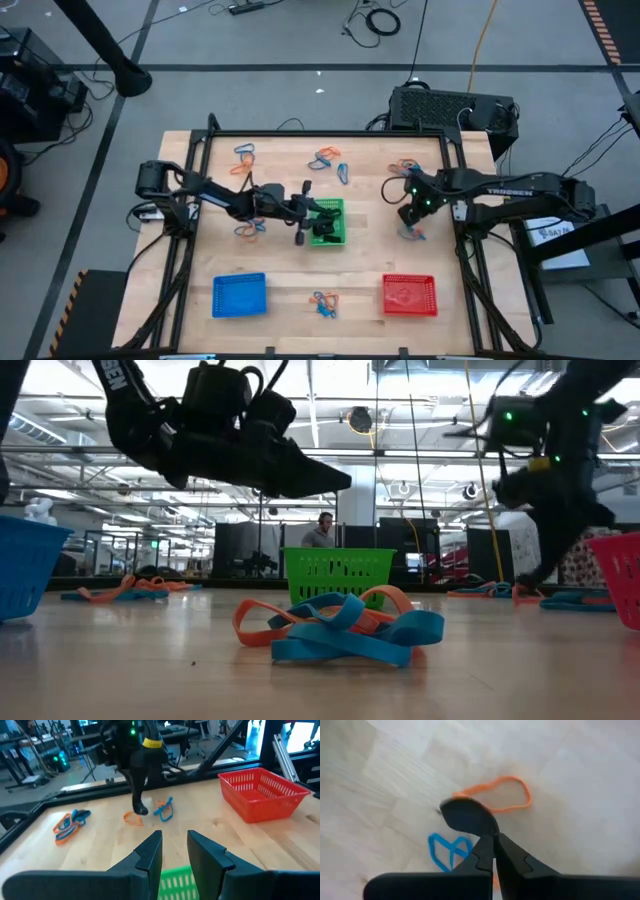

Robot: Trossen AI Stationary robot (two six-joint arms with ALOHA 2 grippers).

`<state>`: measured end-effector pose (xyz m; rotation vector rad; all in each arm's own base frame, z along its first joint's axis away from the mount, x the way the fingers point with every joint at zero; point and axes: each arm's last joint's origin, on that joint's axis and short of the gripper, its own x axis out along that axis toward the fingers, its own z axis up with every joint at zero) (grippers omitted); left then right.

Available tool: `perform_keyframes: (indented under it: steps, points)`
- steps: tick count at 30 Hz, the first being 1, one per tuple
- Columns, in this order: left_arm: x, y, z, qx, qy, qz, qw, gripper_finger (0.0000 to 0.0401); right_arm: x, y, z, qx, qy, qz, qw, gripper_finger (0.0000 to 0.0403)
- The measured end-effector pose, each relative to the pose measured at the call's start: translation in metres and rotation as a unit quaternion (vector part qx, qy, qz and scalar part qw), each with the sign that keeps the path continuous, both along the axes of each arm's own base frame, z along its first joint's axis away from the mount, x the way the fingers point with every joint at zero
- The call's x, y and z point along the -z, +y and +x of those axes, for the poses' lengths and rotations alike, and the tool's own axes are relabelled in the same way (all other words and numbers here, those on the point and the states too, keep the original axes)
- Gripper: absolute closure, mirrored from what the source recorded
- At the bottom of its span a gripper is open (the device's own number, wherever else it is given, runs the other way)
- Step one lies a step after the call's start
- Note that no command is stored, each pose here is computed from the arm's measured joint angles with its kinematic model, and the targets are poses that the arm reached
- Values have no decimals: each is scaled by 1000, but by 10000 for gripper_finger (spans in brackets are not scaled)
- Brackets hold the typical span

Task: Sort rubber bands into baskets
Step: Put the black rubber band into the green bin

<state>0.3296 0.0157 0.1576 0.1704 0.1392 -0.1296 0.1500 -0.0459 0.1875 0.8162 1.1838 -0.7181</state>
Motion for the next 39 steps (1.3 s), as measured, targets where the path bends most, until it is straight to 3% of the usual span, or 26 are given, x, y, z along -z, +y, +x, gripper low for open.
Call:
perform_keyframes:
  steps: [6, 12, 17, 21, 26, 30, 34, 39]
  points:
    - [12, 1, 17, -5, -9, -34, 999, 302, -28, -3, 15, -46, -52, -38, 997, 402]
    - [23, 1, 44, -8, -8, -61, 998, 301, -36, 9, 34, -119, -134, -68, 981, 402]
    - [36, -13, 58, 23, -5, 20, 1000, 296, -42, 25, 50, -164, -201, -82, 962, 403]
    - [36, -22, 64, 43, -22, 84, 995, 268, -42, 36, 59, -185, -225, -80, 953, 403]
    - [36, -37, 65, 68, -44, 192, 978, 222, -36, 45, 66, -177, -224, -59, 957, 403]
    - [34, -46, 66, 36, -50, 273, 960, 195, -29, 48, 71, -151, -213, -38, 964, 402]
    - [27, -54, 71, -6, -54, 329, 943, 185, -23, 51, 78, -136, -212, -26, 967, 402]
    - [30, -61, 75, 2, -13, 368, 930, 184, -22, 51, 85, -116, -231, -18, 966, 402]
